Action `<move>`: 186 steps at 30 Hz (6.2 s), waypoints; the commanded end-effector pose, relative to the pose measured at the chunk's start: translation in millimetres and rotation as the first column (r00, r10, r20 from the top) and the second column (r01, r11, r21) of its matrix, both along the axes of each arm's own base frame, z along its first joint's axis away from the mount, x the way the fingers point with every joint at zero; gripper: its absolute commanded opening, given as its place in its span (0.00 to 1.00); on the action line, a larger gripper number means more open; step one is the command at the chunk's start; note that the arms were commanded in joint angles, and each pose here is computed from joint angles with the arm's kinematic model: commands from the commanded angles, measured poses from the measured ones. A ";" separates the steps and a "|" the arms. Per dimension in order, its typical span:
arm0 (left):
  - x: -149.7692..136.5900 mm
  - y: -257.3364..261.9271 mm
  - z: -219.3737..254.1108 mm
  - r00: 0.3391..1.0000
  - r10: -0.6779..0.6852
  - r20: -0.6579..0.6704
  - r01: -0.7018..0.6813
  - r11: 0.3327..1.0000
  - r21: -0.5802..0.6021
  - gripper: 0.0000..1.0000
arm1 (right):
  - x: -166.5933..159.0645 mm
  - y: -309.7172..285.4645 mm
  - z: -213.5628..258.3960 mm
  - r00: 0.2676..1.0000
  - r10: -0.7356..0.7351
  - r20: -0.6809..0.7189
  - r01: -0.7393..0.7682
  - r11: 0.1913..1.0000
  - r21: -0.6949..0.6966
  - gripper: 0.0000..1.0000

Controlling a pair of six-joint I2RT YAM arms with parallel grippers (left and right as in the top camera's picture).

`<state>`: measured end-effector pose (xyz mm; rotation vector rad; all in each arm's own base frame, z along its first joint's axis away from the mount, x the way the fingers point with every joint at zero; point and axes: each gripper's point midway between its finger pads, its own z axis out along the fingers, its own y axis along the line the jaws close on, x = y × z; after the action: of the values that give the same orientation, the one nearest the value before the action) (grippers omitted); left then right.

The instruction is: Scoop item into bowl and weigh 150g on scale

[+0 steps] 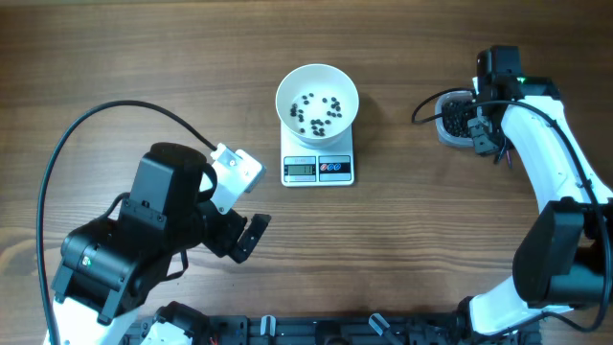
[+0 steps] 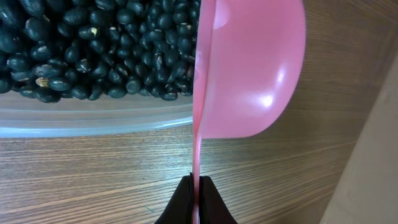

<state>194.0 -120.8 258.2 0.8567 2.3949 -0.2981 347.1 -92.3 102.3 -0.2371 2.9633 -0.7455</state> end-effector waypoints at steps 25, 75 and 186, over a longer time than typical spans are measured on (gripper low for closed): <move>1.5 1.8 5.6 1.000 -0.002 0.024 0.002 1.000 0.001 1.00 | -4.0 35.2 -19.5 0.998 0.057 -0.039 -0.048 0.976 0.213 0.04; 1.5 1.8 5.6 1.000 -0.002 0.024 0.002 1.000 0.001 1.00 | -49.9 74.0 210.9 0.756 -0.287 0.588 -0.062 0.863 0.501 0.83; 1.4 1.9 5.5 1.000 -0.002 0.023 0.002 1.000 0.001 1.00 | 1.0 36.4 -22.4 0.718 -0.283 0.636 0.057 0.934 0.352 0.22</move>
<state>194.1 -120.6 258.2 0.8556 2.3952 -0.2974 346.0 -53.4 73.5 0.2648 2.3634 -0.2712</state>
